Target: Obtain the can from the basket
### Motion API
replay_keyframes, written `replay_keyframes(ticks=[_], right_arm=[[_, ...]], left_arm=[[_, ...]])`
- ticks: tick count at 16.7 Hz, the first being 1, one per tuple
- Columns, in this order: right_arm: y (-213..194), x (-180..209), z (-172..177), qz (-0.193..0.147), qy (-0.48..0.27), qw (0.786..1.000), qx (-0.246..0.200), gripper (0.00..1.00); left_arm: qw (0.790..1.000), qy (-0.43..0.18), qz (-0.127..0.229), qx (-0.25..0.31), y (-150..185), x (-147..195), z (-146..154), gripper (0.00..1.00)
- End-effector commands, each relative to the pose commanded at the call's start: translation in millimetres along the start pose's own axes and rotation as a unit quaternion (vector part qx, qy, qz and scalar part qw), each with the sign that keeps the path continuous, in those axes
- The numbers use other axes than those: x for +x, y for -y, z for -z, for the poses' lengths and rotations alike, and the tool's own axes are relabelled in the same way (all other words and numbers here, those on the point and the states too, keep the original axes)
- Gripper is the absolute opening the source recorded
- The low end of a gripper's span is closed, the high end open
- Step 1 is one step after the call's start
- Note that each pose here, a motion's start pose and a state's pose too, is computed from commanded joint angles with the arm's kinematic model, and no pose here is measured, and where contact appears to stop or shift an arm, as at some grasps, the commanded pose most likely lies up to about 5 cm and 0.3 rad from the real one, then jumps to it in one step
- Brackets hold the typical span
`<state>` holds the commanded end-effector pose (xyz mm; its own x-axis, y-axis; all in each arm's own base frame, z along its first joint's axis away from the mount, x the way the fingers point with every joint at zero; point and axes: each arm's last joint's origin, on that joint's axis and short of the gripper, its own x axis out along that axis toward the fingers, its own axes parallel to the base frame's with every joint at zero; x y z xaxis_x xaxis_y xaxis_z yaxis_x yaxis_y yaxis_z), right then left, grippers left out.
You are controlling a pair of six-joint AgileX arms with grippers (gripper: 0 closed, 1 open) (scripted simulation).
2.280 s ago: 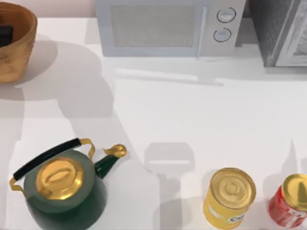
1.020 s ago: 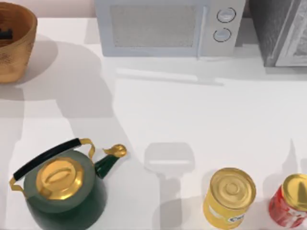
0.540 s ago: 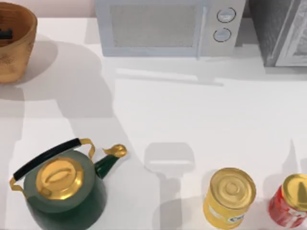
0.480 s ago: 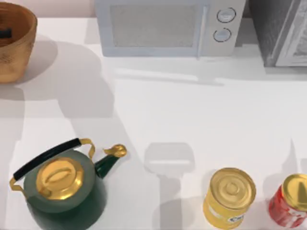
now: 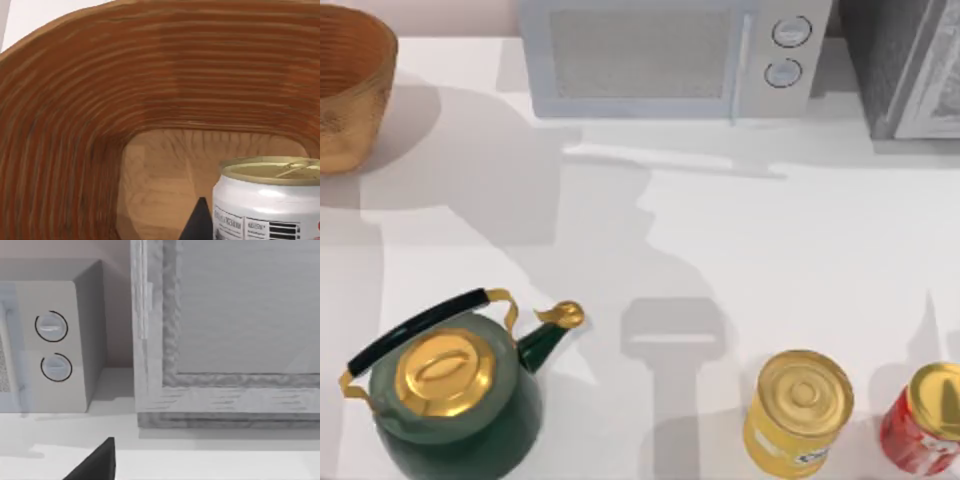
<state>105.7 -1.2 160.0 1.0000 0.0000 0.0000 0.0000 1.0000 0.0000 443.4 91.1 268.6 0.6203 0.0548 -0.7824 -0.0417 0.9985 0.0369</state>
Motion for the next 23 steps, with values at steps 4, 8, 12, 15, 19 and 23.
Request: replay_keyframes(ticks=[4,8,12,15,19,23], right_arm=[[0.0,0.0,0.0,0.000,0.000,1.000,0.000,1.00],[0.0,0.0,0.0,0.000,0.000,1.000,0.000,1.00],[0.0,0.0,0.0,0.000,0.000,1.000,0.000,1.00],[0.0,0.0,0.0,0.000,0.000,1.000,0.000,1.00],[0.0,0.0,0.0,0.000,0.000,1.000,0.000,1.00],[0.0,0.0,0.0,0.000,0.000,1.000,0.000,1.00]], left_arm=[[0.993,0.116,-0.019,0.009,27.0,-100.9,41.1,0.00],[0.974,0.225,-0.022,0.015,52.9,-168.4,127.2,0.00],[0.948,0.318,-0.011,0.014,69.2,-184.3,223.5,0.00],[0.927,0.376,0.002,0.008,75.8,-170.9,278.8,0.00],[0.906,0.422,0.019,-0.002,80.5,-142.7,320.8,0.00],[0.900,0.435,0.027,-0.008,82.1,-129.6,332.9,0.00]])
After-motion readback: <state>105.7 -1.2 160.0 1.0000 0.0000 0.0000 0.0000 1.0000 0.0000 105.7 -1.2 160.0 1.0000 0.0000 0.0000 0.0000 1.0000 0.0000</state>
